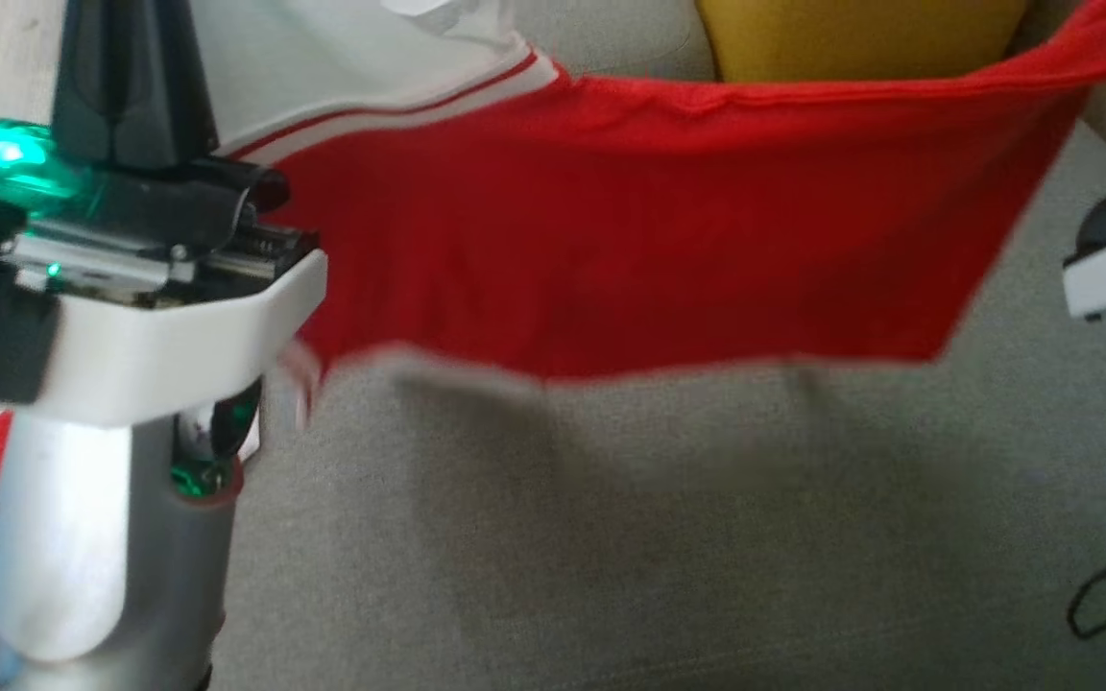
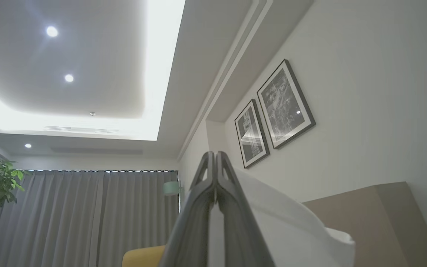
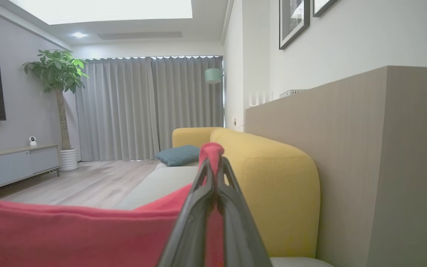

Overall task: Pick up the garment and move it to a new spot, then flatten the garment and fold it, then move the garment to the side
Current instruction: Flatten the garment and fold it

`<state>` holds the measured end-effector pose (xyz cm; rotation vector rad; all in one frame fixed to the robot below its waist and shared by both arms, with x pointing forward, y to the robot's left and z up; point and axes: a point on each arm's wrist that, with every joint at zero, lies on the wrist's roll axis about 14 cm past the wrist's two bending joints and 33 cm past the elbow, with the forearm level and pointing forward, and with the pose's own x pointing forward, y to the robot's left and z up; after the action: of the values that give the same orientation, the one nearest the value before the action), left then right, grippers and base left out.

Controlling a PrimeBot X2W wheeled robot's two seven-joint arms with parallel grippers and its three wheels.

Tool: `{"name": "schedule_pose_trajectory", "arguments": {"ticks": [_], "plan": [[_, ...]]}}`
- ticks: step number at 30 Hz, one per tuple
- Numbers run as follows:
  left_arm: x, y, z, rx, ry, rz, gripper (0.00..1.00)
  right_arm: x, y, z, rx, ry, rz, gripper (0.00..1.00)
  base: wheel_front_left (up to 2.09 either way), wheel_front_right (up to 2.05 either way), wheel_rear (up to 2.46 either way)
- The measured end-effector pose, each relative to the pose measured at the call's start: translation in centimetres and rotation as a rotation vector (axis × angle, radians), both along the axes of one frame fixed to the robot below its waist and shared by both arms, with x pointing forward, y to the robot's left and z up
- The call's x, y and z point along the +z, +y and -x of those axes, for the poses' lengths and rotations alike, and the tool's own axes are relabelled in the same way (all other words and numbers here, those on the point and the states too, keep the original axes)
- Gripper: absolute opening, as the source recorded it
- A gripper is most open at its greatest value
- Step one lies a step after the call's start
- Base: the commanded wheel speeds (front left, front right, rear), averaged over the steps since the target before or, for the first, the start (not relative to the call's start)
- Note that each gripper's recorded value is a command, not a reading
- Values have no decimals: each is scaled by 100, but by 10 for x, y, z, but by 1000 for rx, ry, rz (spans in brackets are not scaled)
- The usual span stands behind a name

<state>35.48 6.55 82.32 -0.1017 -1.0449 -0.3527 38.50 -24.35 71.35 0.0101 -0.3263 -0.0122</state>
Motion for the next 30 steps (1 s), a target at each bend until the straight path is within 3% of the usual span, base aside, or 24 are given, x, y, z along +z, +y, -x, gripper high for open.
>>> {"name": "schedule_pose_trajectory", "arguments": {"ticks": [7, 10, 16, 21, 25, 30], "plan": [[7, -2, -2, -14, 35, -24, 0, 8, 5, 15, -2, 10, -15, 0, 0, 0, 0], [5, -8, -27, -29, 97, -67, 0, 1, 1, 3, -6, 51, -35, 0, 0, 0, 0], [3, -7, -113, -22, 216, -95, 0, -6, 1, -66, 20, 117, -57, 0, 0, 0, 0], [1, -3, -190, -6, 266, -80, 0, 11, -6, -143, 9, 82, -18, 0, 0, 0, 0], [9, 8, -235, 20, 242, -14, 0, 30, -11, -195, -2, -11, -31, 0, 0, 0, 0], [12, 20, -263, 45, 218, 42, 0, 49, -10, -234, -1, -158, -84, 0, 0, 0, 0]]}}
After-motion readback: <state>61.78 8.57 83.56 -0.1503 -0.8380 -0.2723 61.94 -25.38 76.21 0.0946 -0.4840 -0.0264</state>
